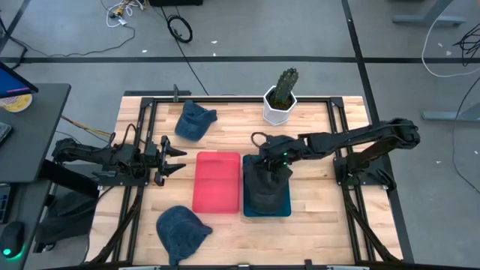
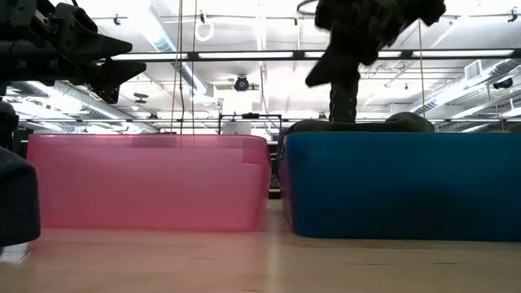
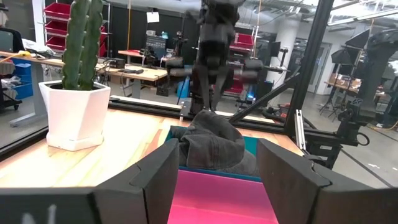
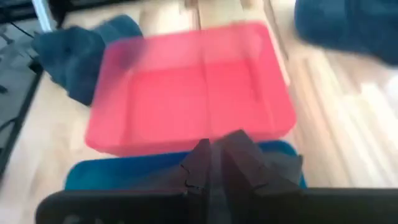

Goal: Pick & Place hat
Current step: Put the bottom blue cap into the red bin

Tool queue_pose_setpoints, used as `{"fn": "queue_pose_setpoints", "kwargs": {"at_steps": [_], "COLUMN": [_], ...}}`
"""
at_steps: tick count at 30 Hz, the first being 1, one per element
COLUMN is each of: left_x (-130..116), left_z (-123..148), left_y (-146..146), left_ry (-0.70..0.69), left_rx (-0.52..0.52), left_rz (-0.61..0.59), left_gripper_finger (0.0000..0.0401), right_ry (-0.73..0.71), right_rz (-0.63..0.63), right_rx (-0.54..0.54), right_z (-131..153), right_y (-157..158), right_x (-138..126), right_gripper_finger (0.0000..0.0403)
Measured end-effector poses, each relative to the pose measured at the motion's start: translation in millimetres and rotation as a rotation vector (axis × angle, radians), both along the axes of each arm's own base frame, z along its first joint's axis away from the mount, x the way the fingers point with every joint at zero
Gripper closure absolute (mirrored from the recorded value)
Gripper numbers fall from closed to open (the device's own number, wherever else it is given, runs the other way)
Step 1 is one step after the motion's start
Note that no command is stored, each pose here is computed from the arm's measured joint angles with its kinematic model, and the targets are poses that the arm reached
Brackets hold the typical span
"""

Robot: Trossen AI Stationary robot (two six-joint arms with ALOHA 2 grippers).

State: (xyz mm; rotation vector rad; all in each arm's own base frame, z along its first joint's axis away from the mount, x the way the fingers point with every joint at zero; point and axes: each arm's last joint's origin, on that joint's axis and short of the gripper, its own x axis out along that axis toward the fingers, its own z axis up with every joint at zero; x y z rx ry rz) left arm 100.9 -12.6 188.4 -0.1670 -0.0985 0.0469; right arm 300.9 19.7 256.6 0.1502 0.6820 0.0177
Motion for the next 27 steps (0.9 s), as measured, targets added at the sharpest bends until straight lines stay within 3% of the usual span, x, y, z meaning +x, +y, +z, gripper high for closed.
{"fn": "queue_pose_setpoints", "kwargs": {"at_steps": [5, 11, 15, 21, 27], "left_x": [0, 0, 0, 0, 0], "left_z": [0, 0, 0, 1, 2], "left_y": [0, 0, 0, 0, 0], "left_ry": [0.0, -0.009, -0.009, -0.015, -0.029], "left_rx": [-0.001, -0.162, -0.15, -0.158, -0.159], "left_rz": [0.0, -0.016, -0.014, -0.015, -0.015], "left_gripper_finger": [0.0181, 0.0181, 0.0181, 0.0181, 0.0181], "right_ry": [-0.097, -0.193, -0.232, -0.394, -0.588], "right_rz": [0.047, 0.108, 0.13, 0.012, 0.019], "right_rx": [-0.022, -0.03, -0.028, -0.113, -0.114], "right_z": [27, 55, 66, 58, 33], "right_y": [6, 17, 24, 21, 13], "right_x": [-17, -43, -61, -99, -140], "right_gripper_finger": [0.0364, 0.0364, 0.0364, 0.0364, 0.0364]}}
